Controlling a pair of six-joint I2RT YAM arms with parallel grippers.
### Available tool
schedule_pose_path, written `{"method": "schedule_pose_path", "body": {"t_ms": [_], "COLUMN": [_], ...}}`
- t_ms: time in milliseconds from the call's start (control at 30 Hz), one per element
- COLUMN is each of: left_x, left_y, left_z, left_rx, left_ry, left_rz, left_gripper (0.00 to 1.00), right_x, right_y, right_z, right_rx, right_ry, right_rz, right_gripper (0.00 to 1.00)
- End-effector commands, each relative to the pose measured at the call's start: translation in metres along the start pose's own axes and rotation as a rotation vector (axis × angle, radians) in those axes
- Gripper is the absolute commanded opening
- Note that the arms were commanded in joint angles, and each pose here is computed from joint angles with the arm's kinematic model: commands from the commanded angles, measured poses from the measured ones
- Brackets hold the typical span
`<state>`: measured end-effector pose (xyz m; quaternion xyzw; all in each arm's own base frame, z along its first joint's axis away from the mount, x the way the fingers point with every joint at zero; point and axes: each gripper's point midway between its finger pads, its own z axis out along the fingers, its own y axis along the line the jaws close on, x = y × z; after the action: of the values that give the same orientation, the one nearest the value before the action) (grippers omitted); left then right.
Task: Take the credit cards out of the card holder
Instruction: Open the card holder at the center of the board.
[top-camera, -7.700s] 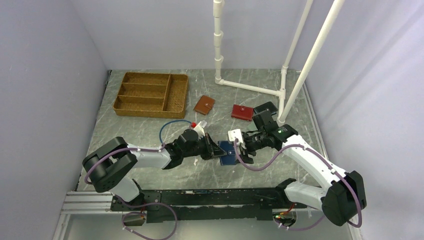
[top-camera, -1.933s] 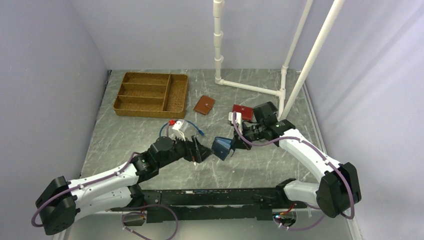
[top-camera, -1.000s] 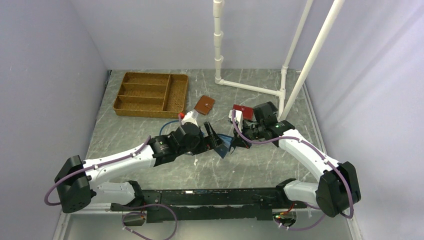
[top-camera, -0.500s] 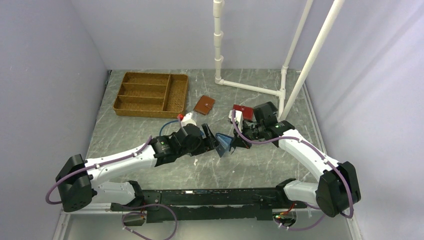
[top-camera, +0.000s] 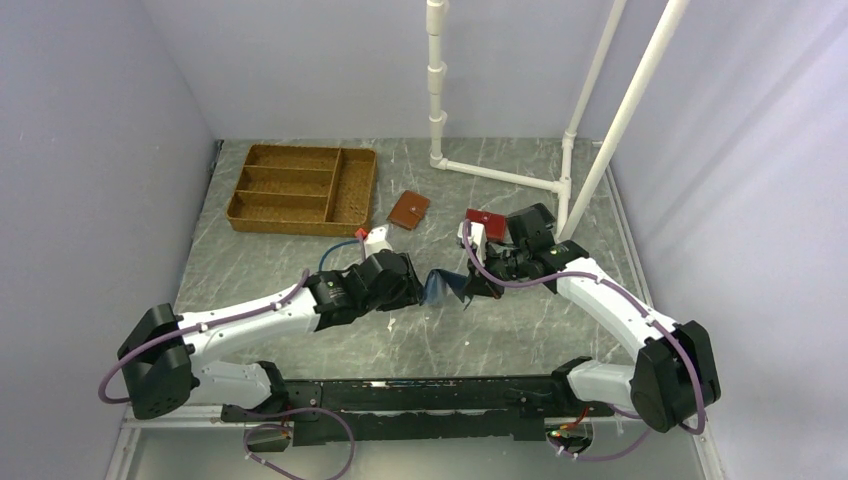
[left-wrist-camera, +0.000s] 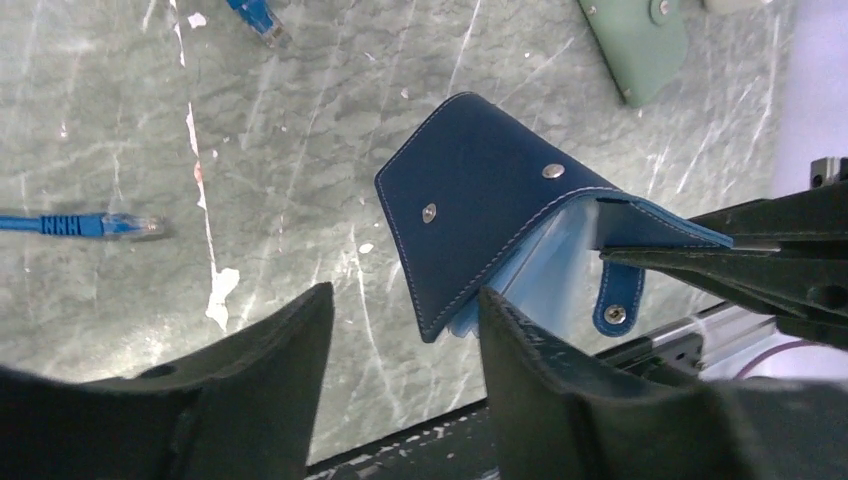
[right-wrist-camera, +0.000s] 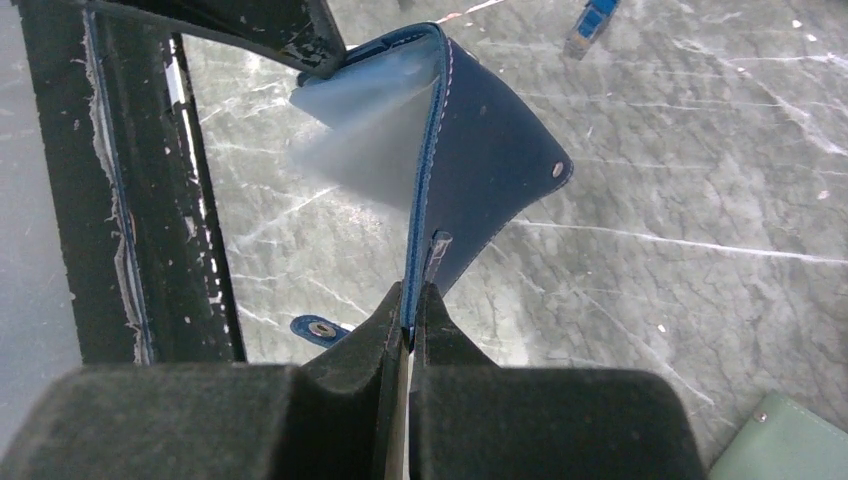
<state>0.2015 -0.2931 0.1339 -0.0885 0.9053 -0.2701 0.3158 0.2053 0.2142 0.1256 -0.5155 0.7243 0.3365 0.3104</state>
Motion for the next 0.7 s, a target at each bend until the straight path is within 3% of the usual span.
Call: {"method": "schedule_pose_path", "body": {"t_ms": [0,333,500,667], "left_x": [-0.005,0.013,0.011,0.013], "left_y": [-0.012,-0.032,-0.028,-0.019], "left_z": [0.003,-0.004,-0.004,0.000], "left_rx": [0.077,0.356,0.343,0.298], "left_ry": [-0.025,-0.020,-0.036,-0.015], "left_rz": [0.156,0.470,0.514,0.527], "left_gripper": [0.56,0.57,0.51,0.51], "right_x": [-0.016,-0.017,-0.018,-0.019], "right_y": [0.013,0.021,0.026,0.028], "right_z": [0.001,0.003,0.004,0.005], "right_rx": [-0.089,-0.141,-0.172,-0.190], "right_ry": [-0.065,-0.069,-0.077,-0.083], "right_rz": [-0.036,-0.019,-0.009,0.004], "right_gripper": [0.00,0.00,0.00,0.00]}}
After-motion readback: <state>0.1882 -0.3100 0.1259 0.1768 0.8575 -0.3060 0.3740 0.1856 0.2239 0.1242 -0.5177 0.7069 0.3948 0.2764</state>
